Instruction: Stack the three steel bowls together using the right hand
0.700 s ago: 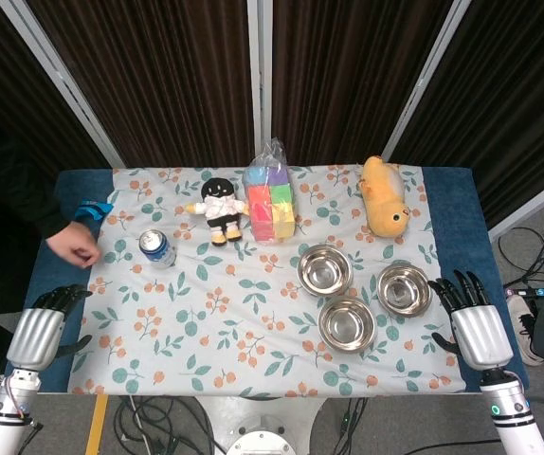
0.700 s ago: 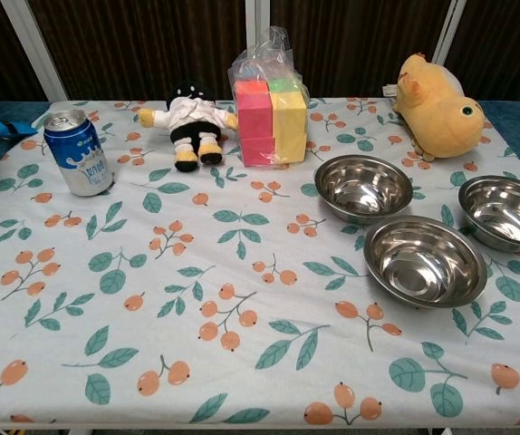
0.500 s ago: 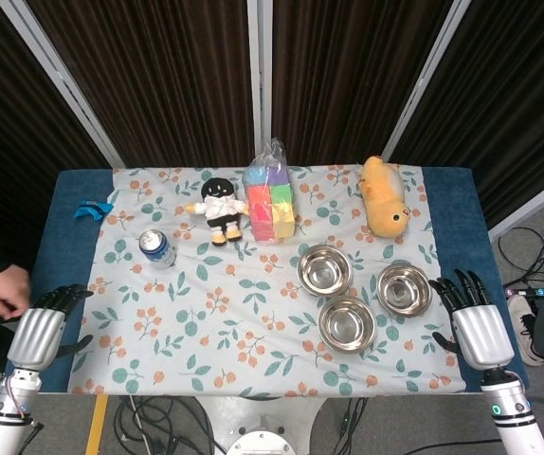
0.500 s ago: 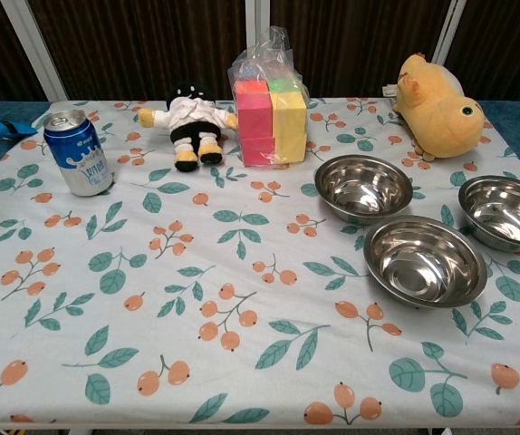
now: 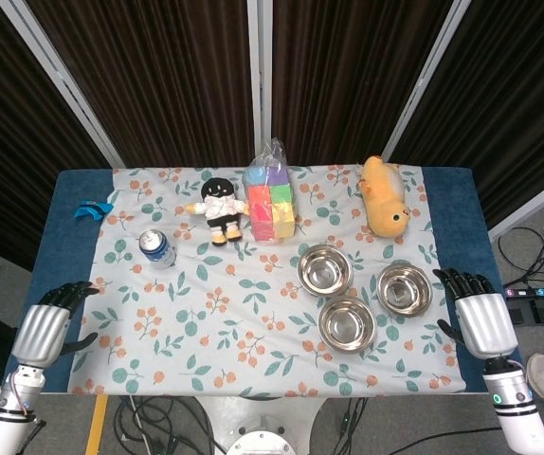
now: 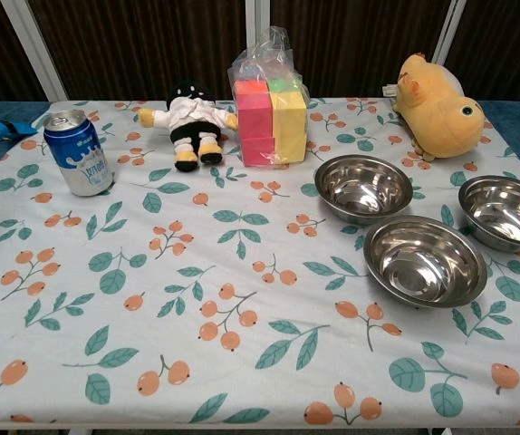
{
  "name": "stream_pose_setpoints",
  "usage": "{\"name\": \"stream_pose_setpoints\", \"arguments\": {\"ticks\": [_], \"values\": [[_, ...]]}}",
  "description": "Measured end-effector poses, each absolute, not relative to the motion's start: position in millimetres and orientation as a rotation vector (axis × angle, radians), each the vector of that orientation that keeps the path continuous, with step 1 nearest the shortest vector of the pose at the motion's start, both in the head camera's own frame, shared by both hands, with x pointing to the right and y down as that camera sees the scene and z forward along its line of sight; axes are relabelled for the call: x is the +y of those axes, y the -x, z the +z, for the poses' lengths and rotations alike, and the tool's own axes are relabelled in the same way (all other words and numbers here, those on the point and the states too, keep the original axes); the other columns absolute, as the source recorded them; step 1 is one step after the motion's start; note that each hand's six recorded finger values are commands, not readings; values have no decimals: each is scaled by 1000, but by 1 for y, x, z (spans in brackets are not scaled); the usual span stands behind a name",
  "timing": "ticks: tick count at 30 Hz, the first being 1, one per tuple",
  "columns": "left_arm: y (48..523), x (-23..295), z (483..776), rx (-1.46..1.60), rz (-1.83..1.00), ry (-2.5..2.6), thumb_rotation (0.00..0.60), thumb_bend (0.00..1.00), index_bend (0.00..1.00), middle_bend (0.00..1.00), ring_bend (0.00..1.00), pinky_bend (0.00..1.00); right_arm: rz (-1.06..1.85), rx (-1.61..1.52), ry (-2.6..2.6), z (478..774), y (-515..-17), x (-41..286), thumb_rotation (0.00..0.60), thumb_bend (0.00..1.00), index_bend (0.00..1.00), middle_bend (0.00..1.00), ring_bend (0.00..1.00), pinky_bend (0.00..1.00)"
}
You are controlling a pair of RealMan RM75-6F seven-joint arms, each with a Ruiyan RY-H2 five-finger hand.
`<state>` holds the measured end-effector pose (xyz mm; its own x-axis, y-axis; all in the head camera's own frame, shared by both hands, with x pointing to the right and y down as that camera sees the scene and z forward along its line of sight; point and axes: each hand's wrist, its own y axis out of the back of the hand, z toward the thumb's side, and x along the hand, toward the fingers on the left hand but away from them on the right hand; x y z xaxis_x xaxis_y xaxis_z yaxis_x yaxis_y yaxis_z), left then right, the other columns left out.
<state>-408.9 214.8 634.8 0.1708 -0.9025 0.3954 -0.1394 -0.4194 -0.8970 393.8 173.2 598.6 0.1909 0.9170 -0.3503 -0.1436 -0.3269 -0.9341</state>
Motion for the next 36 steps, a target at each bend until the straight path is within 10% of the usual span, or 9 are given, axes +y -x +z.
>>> {"name": "stream_pose_setpoints", "arguments": {"ticks": [7, 36], "values": [[408, 217, 639, 986, -1320, 1727, 600, 148, 315, 314, 245, 310, 1420, -555, 1512, 624, -386, 170, 600, 145, 342, 377, 769, 781], [410, 218, 647, 949, -1339, 1742, 600, 148, 315, 314, 245, 310, 1515, -336, 1537, 721, -374, 167, 600, 271, 500, 474, 780, 781]]}}
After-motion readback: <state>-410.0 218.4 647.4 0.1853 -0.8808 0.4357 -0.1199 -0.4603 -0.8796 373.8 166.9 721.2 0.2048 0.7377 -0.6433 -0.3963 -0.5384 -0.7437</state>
